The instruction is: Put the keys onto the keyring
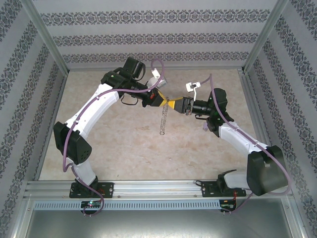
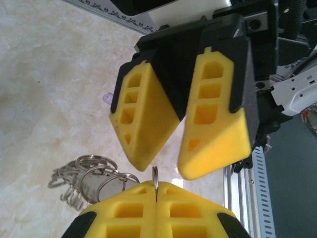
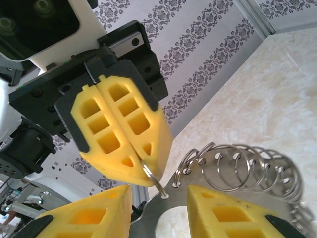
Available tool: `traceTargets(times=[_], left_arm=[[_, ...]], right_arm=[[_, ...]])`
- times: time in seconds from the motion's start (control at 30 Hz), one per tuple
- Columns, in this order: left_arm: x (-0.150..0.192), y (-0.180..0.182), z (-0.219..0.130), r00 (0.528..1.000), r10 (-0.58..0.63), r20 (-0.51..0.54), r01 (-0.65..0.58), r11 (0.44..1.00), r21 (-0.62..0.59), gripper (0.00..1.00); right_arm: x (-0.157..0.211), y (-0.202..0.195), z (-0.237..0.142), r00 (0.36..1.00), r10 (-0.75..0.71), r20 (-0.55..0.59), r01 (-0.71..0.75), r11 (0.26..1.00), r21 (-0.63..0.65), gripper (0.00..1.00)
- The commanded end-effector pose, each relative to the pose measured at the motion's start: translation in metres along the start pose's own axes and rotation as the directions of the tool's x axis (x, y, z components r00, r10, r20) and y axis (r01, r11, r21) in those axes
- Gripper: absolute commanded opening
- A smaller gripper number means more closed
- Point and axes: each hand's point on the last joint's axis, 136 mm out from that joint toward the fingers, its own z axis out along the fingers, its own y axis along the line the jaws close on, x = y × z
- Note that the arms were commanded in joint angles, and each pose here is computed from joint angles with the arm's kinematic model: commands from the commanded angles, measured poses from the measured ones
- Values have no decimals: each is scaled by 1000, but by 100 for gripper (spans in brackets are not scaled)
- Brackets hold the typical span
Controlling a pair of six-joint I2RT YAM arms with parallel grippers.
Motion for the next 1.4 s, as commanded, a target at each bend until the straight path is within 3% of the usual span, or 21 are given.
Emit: traceTargets(times=[0.0,0.4,0.67,0.77,0.83,0.93,1.1,1.3,1.37], left_arm=[[-15,-15,-7,998,38,42,-40,998,50,0],[-15,-18,-1,999,27,44,-30,996,78,0],[-12,-18,4,999,14,37,-18,994,104,0],[-13,-15,4,999,11,44,-16,995,95,0],[-18,-12,4,998,8,60,-13,997,72,7],[-30,-5,-2,991,-5,132,2,1000,21,18],[-54,4,-28,957,-29,290,61,993,-103,26],[-75,15,-60,882,-102,460,212,958,-194,29],[-79,17,-69,852,-110,512,246,947,-205,36]], right_arm=[[-8,10,4,997,-80,16,80,996,-26,36],[-8,21,9,995,-101,3,101,993,-57,20],[-14,21,10,994,-113,12,113,992,-53,0],[-16,18,10,993,-119,22,120,992,-42,0],[-19,14,9,991,-126,40,127,992,-24,0],[-27,11,6,987,-144,75,144,990,-1,0],[-43,15,3,973,-192,125,193,981,4,0],[-61,23,5,958,-234,166,238,971,-9,0],[-66,24,6,954,-243,176,248,969,-11,0]])
